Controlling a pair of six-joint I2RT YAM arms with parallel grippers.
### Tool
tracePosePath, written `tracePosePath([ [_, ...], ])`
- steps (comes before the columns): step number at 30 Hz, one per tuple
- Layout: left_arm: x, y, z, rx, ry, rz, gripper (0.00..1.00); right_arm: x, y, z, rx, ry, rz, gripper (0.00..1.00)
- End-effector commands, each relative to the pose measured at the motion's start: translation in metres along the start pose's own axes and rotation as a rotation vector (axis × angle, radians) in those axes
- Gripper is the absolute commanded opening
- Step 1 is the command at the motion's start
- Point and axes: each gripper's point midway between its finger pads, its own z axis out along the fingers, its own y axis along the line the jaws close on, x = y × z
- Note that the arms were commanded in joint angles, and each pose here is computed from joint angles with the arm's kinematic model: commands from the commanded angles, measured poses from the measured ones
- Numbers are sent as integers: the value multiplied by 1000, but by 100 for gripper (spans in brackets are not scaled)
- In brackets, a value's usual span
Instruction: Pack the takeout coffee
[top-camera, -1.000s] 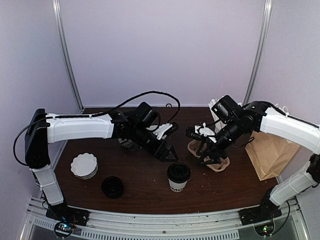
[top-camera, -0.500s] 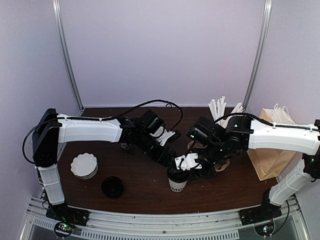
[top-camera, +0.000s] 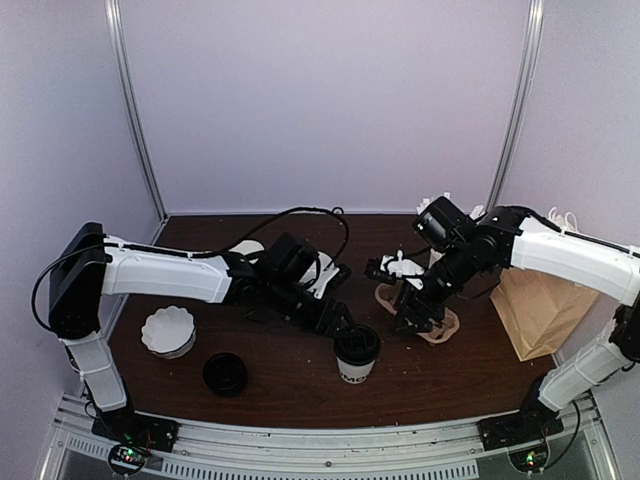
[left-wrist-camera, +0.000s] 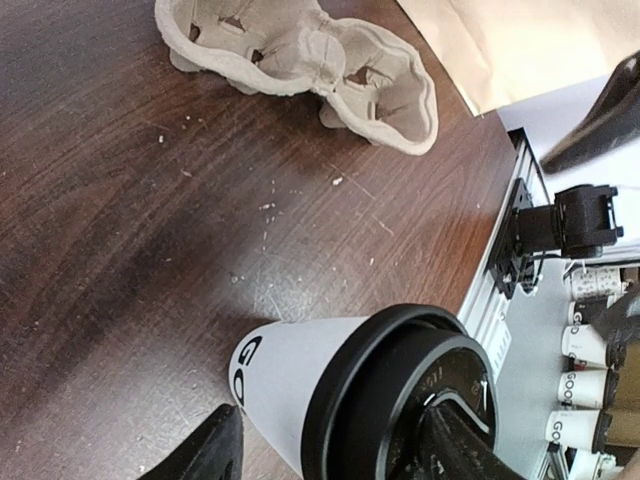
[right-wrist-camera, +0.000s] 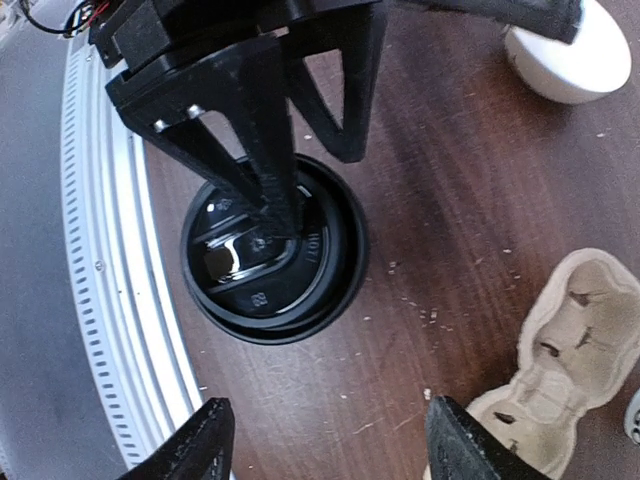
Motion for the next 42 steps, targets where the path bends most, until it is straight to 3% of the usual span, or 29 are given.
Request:
tracePosePath([
  [1,6,12,9,-63,-33,-68,63,9,33,21,-236,5,179,70],
  [9,4,5,14,-67,-70,-104,63,18,41,45,-369,128,232,69],
  [18,0,-5,-4,-77,-108,-58,68,10,-3,51,-159,127,212,59],
  [24,-3,-9,-18,-90,-145,-30,69,5,-29,55,-136,145,266,56],
  [35,2,0,-9,-130,-107,-40,69,5,-29,51,-185,125,314,58],
  [42,5,9,-9,-168,-100,-62,66,10,-12,43,-347,98,379,58],
])
